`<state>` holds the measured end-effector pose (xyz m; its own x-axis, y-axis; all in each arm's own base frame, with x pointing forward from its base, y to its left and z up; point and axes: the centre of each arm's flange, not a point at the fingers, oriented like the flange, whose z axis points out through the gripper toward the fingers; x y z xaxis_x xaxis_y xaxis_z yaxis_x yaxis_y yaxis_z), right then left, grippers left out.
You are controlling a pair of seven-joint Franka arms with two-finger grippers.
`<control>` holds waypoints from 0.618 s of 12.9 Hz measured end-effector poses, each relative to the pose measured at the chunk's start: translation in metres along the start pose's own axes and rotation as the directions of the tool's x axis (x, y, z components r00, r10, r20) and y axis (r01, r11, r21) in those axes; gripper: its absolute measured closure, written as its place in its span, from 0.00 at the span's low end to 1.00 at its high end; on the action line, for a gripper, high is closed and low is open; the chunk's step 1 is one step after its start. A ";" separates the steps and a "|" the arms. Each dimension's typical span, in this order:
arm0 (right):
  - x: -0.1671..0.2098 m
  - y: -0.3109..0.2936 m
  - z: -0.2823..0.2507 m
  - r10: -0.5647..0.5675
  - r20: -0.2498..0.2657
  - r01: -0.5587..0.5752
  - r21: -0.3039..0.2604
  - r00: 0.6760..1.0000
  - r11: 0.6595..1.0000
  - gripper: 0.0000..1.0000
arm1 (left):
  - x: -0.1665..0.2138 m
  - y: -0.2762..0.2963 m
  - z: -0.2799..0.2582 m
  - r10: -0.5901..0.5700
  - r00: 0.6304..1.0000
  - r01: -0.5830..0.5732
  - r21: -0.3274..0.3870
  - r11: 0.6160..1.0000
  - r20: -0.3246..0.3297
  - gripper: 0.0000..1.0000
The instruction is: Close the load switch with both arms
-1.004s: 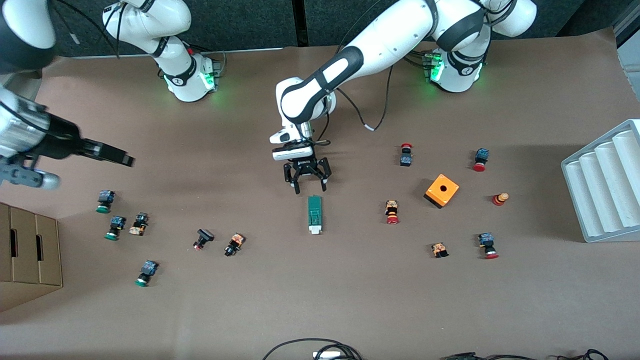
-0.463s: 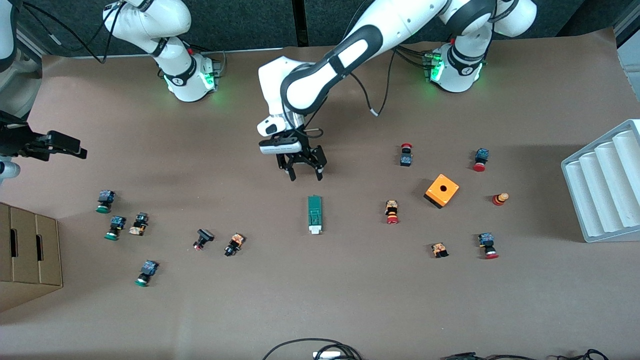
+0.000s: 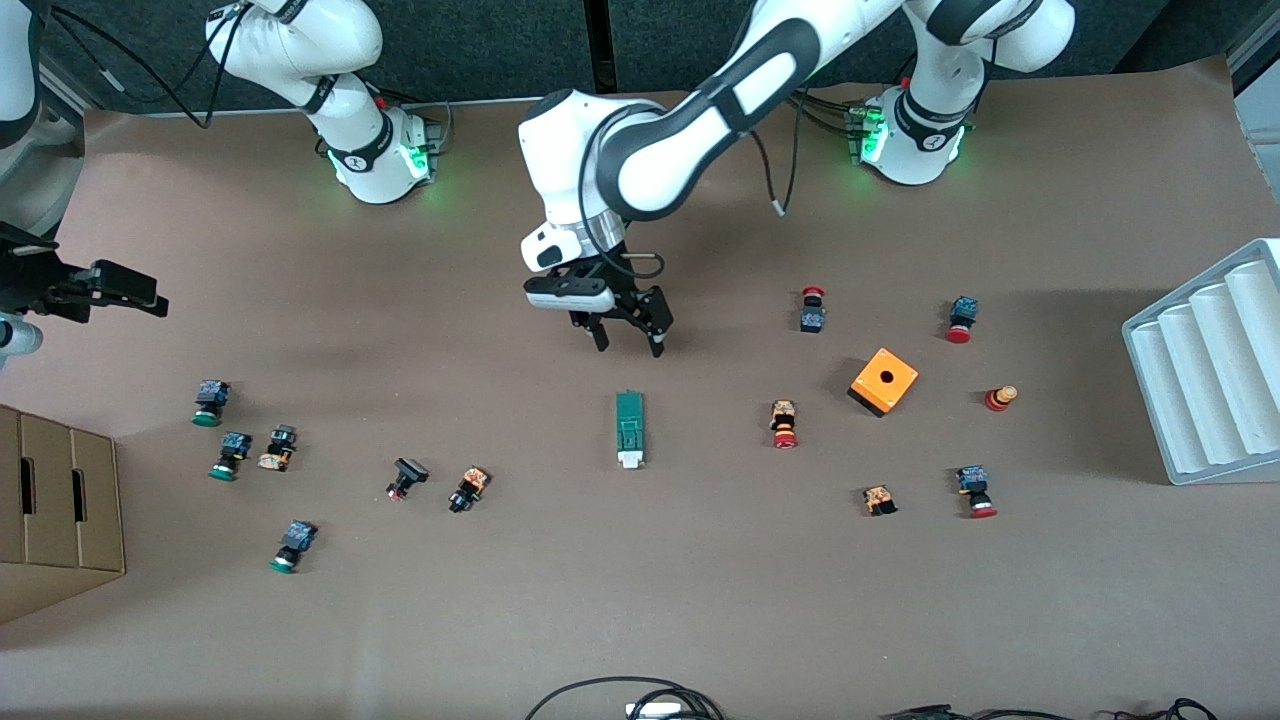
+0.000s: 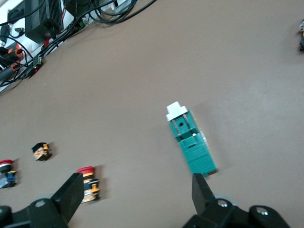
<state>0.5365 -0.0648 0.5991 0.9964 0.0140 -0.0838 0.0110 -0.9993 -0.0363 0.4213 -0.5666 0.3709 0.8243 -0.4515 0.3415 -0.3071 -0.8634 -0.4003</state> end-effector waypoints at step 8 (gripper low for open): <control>0.006 0.000 0.001 0.000 -0.013 0.000 -0.004 1.000 1.000 0.00 | 0.052 -0.119 -0.039 0.138 0.973 -0.118 -0.115 0.986 0.187 0.00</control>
<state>0.5428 -0.0650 0.5977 0.9974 0.0134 -0.0713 0.0111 -0.9994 -0.0319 0.4820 -0.4966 0.4696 0.8485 -0.5160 0.1174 -0.4547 -0.8244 -0.3372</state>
